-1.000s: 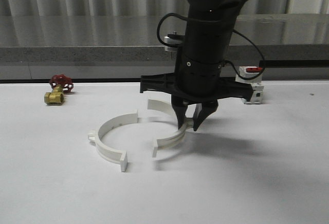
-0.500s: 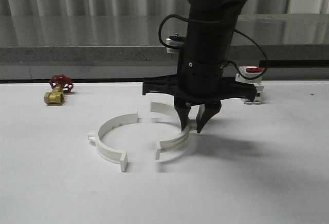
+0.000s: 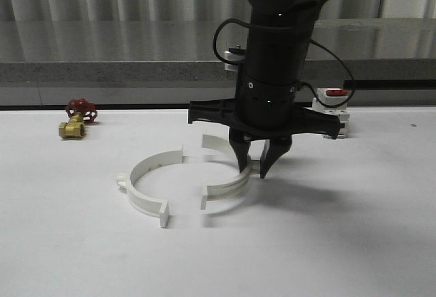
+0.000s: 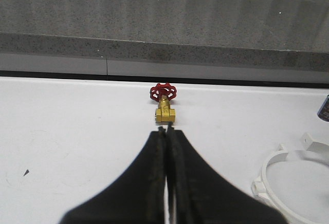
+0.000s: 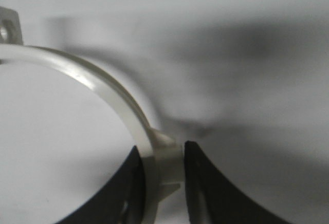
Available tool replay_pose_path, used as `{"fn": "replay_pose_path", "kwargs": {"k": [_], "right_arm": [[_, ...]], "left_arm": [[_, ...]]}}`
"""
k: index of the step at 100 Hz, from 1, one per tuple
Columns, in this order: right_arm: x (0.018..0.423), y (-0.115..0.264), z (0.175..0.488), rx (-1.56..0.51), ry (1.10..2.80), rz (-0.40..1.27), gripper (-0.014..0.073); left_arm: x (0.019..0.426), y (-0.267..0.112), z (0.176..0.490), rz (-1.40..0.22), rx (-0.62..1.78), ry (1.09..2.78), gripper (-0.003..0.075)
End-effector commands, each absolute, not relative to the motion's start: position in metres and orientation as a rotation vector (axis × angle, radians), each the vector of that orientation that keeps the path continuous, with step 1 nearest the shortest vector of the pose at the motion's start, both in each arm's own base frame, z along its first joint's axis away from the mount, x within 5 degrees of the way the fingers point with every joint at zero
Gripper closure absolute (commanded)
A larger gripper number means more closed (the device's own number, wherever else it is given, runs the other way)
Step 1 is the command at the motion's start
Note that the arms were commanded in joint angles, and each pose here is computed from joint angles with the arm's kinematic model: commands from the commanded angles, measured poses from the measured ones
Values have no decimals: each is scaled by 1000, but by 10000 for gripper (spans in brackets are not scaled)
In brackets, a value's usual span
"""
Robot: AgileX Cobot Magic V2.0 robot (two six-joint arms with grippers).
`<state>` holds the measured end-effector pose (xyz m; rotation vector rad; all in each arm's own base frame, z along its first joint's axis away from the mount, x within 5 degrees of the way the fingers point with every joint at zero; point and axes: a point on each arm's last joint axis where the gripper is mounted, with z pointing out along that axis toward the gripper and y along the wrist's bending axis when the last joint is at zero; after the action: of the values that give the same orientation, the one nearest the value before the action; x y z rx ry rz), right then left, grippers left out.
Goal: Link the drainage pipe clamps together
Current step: 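Carry the clamp half toward the placed half with the right gripper, then lower and push the held half against the placed half's ends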
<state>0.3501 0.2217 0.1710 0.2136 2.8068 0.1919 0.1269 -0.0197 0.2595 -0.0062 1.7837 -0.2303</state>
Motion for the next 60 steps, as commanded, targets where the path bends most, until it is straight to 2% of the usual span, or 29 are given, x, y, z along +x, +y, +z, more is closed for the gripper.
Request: {"fn": "replay_pose_path", "kwargs": {"k": [1,60], "right_arm": [[352,224,199,246,2742,255,572],[349,233,199,320,2736,226,572]], "left_arm": [[129,-21,276,-258,-3,1682,740],[129,-21,276,-258,-3,1682,740]]}}
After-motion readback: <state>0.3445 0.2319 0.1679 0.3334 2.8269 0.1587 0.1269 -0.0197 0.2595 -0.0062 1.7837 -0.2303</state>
